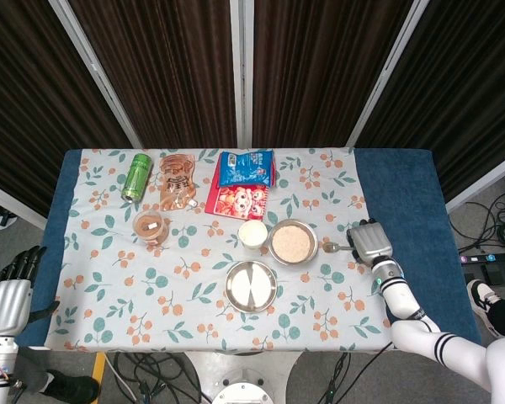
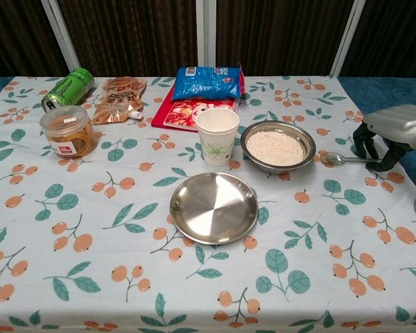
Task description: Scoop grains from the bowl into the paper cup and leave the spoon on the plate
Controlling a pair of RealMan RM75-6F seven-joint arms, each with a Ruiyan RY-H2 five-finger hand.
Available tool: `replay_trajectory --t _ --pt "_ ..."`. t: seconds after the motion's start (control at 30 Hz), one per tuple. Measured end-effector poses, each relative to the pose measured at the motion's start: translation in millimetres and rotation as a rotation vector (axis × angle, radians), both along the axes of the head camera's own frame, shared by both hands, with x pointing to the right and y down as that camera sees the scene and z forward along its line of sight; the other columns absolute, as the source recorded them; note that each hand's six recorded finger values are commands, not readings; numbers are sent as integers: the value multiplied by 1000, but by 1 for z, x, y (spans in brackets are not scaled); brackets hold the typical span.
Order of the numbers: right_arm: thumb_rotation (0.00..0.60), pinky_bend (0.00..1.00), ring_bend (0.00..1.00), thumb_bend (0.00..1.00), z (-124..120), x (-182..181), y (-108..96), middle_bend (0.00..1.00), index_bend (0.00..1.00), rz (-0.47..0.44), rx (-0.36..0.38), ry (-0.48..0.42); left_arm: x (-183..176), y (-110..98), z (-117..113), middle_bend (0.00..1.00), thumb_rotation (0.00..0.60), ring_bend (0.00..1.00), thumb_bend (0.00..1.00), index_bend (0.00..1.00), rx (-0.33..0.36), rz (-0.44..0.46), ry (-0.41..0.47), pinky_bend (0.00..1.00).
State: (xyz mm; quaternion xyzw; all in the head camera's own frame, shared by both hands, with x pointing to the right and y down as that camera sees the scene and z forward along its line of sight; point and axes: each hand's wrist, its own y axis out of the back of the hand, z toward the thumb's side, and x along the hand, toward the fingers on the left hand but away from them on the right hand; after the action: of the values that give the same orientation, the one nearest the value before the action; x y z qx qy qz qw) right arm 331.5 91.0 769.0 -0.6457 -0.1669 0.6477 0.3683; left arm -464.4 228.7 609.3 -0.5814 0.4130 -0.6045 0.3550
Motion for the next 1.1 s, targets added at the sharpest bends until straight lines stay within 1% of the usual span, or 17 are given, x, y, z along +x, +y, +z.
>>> replay_trajectory --t 0.17,0.27,0.47,0.53,0.6,0.67,0.77,1.0,1.1 --pt "600 245 254 327 -9 1 -4 584 606 -9 17 -8 0 0 -1 184 600 120 1 112 4 1 1 239" --pt "600 245 254 327 -20 1 -8 585 607 -21 30 -17 1 -1 -2 184 600 120 1 113 7 5 0 239" --pt "600 246 254 329 -59 -3 -26 587 608 -56 42 -56 2 -2 -4 184 600 119 1 112 13 9 2 239" --pt "600 246 254 330 -74 -9 -35 587 609 -82 32 -65 3 -2 -4 184 600 120 1 112 13 11 3 239" --pt "600 246 254 333 -83 -20 -44 588 612 -117 12 -65 3 -1 -4 183 600 120 1 112 12 9 4 239" --pt "600 246 254 333 -84 -30 -49 589 614 -146 -7 -59 3 -1 -3 183 600 119 1 113 12 6 5 239" --pt "600 247 254 336 -80 -46 -54 589 616 -186 -40 -42 2 0 -3 183 600 120 1 112 11 2 6 239" --pt "600 250 254 346 -51 -78 -54 590 618 -256 -114 26 -1 1 -2 184 600 119 1 112 8 -3 8 239" --pt "600 249 254 348 -40 -87 -53 590 618 -282 -132 64 -2 1 -1 183 600 120 1 112 7 -6 10 239"
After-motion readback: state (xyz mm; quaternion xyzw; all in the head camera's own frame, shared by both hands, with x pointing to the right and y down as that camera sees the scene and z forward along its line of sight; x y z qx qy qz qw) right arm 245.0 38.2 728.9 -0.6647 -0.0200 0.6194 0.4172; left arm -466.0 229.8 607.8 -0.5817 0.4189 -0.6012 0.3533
